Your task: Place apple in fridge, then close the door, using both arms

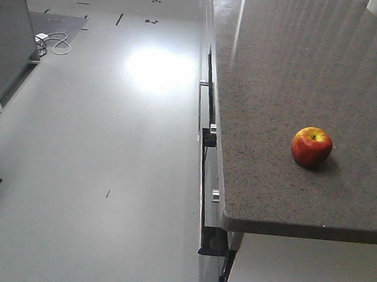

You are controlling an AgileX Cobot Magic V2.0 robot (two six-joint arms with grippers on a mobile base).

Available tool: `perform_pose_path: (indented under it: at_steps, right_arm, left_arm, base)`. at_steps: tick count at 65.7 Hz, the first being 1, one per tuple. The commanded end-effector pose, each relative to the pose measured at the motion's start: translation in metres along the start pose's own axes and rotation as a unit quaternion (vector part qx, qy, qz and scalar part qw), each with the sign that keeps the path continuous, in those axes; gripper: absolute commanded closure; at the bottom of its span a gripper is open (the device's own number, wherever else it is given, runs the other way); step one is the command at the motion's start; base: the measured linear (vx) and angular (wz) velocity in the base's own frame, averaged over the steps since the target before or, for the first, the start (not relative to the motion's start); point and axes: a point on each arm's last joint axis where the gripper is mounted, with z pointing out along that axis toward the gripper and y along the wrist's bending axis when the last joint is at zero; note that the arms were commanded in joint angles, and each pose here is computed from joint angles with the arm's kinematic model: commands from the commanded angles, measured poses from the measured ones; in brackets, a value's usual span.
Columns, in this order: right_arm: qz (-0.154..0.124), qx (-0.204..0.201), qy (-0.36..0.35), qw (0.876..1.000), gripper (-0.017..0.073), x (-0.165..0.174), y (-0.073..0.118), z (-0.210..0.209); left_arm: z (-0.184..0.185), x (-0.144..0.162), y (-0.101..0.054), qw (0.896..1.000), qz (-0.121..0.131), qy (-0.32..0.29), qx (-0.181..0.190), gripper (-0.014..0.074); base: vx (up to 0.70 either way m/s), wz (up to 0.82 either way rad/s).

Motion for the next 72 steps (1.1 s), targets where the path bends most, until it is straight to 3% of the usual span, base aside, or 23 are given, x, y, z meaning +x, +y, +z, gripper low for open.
perform_pose_path:
  at_steps: [1, 72]
  right_arm:
    - [-0.008, -0.005, -0.044, 0.999, 0.0562, -0.0087, 0.0011, -0.0012]
    - [-0.007, -0.006, -0.052, 0.999, 0.0562, -0.0102, 0.0013, -0.0014]
  left_arm:
    - [-0.0027, -0.013, -0.0004, 0.999, -0.004, -0.051, 0.002, 0.0599]
    - [-0.0027, -0.013, -0.0004, 0.999, -0.004, -0.051, 0.002, 0.0599]
  base:
    - [0.0, 0.0]
    - [0.0, 0.0]
